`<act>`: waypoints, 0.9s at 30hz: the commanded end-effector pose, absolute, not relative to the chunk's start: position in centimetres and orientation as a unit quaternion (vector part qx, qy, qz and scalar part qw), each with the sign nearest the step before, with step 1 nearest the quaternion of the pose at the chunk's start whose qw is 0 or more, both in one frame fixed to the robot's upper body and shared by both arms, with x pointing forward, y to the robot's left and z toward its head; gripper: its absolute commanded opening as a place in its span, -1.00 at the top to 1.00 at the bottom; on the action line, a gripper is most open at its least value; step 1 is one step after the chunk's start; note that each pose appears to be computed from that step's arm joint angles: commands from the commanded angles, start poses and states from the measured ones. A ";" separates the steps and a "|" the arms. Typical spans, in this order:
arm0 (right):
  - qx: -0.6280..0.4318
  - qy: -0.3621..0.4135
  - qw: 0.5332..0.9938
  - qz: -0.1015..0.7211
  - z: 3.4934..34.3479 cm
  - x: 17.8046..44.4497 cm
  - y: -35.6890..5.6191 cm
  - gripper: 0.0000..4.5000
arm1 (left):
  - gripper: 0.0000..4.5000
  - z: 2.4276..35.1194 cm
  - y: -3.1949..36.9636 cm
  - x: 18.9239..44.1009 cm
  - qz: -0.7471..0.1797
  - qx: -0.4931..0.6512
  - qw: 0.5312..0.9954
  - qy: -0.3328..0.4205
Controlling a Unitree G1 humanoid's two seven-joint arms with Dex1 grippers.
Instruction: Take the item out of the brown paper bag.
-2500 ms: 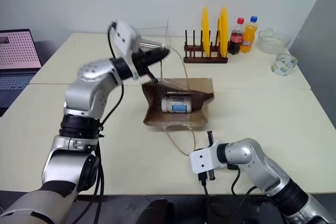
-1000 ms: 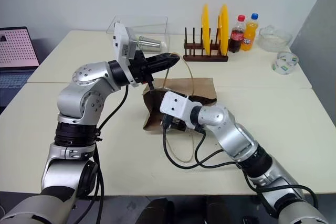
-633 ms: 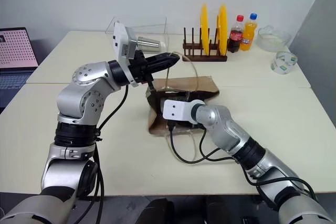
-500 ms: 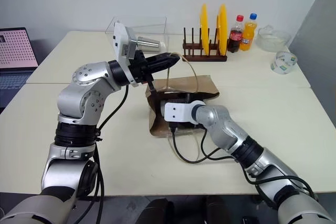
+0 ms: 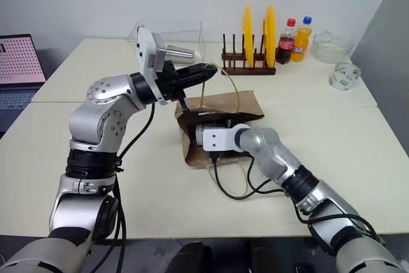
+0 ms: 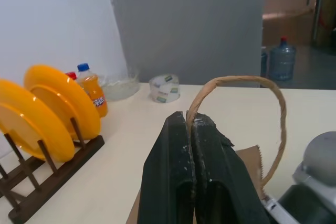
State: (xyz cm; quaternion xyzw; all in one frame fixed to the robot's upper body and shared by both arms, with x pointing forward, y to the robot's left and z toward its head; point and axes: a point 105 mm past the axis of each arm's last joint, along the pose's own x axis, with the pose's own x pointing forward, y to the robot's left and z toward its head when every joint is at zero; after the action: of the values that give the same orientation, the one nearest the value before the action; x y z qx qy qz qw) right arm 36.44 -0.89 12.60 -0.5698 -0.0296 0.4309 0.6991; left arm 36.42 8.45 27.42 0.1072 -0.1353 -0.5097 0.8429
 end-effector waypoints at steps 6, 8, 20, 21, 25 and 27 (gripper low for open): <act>-0.452 -0.199 0.721 0.486 20.7 31.5 0.1 -0.35 | 1.00 28.2 9.4 37.9 -0.465 0.147 0.861 -0.145; -0.418 -0.233 0.725 0.495 22.1 30.5 -0.3 -0.35 | 1.00 28.0 9.4 38.1 -0.461 0.152 0.863 -0.143; -0.321 -0.379 0.733 0.464 28.4 27.5 -3.1 -0.35 | 1.00 27.2 9.3 38.9 -0.454 0.169 0.865 -0.131; -0.311 -0.397 0.741 0.444 29.4 27.6 -3.5 -0.35 | 1.00 27.2 9.2 39.0 -0.454 0.169 0.865 -0.131; -0.307 -0.431 0.775 0.346 32.7 29.1 -6.7 -0.35 | 1.00 27.1 9.1 39.0 -0.457 0.171 0.863 -0.131; -0.317 -0.433 0.792 0.291 33.9 30.1 -9.0 -0.35 | 1.00 27.0 9.1 39.0 -0.457 0.171 0.863 -0.131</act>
State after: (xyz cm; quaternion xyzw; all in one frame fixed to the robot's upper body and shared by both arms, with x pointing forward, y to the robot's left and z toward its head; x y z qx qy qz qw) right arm 30.16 -6.54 31.31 -0.3135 -0.3954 0.3587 0.7853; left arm 39.28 9.24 25.55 0.1576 -0.1045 -0.4599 0.8676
